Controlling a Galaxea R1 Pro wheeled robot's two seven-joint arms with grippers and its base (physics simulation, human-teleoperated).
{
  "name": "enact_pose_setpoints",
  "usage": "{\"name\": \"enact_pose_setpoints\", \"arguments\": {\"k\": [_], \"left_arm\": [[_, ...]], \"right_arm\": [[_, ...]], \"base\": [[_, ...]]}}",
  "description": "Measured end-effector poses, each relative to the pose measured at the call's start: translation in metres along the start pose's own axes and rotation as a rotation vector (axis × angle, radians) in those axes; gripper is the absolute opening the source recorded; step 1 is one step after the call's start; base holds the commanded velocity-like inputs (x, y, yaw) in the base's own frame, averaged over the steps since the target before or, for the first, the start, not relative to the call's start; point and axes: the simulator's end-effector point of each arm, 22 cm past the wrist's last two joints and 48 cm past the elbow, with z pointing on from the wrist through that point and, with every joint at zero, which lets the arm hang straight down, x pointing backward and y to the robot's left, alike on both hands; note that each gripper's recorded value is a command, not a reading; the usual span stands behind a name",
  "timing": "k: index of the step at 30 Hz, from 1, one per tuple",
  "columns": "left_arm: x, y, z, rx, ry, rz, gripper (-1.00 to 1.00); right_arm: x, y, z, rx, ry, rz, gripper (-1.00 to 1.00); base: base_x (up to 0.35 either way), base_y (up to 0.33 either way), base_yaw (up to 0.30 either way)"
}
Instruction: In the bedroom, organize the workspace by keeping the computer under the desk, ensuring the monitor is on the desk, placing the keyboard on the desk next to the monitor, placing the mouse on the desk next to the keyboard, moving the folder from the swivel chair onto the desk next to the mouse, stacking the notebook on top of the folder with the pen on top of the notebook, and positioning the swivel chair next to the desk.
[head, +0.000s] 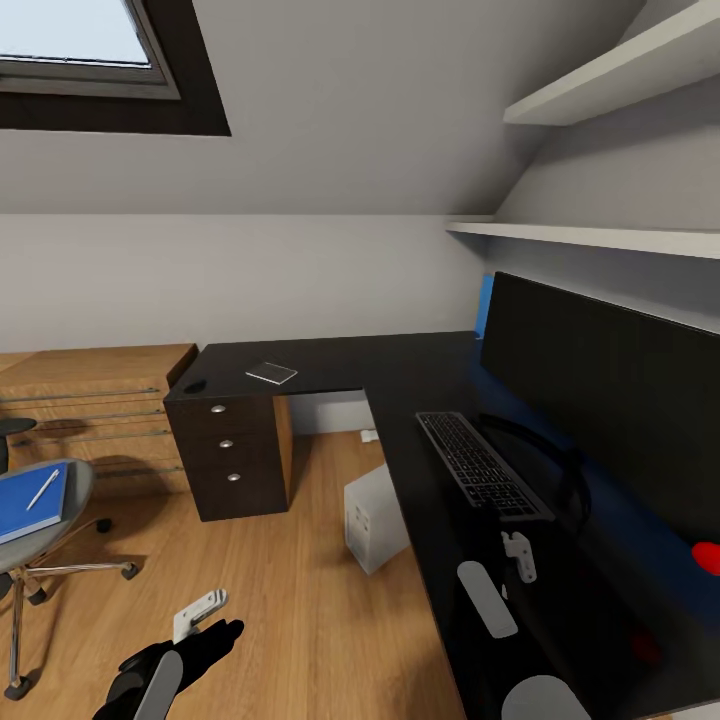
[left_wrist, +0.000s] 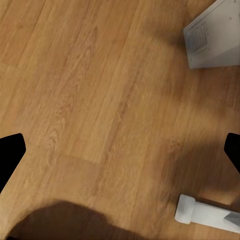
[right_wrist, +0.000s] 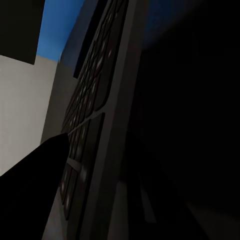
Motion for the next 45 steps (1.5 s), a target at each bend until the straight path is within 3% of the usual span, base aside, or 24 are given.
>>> {"name": "enact_pose_setpoints", "arguments": {"k": [2,3,4,33,45], "left_arm": [[0.0001,0.0,0.0,0.0,0.0,0.0,1.0],[0.0,-0.0001,0.0,0.0,0.0,0.0,1.0],[-0.0001,-0.0001,0.0001,0.0,0.0,0.0,1.0],[-0.0003,0.0012,0.0001,-0.001,0.001,-0.004,1.0],[0.0,0.0013,0.0006,-0.001,0.003,-0.004,1.0]], "right_arm": [[0.0,0.0,0.0,0.0,0.0,0.0,-1.0],[0.0,0.0,0.0,0.0,0.0,0.0,1.0],[-0.0001,-0.0079,0.0001,0.03,-0.001,0.033,1.0],[-0.0002,-0.0081,0.0001,0.032,-0.001,0.035,1.0],[0.0003,-0.0088,0.0004,0.033,-0.001,0.033,1.0]], "base": [[0.0,0.0,0.0],[0.0,0.0,0.0],[0.0,0.0,0.0],[-0.021,-0.034,0.0],[-0.283,0.0,0.0]]}}
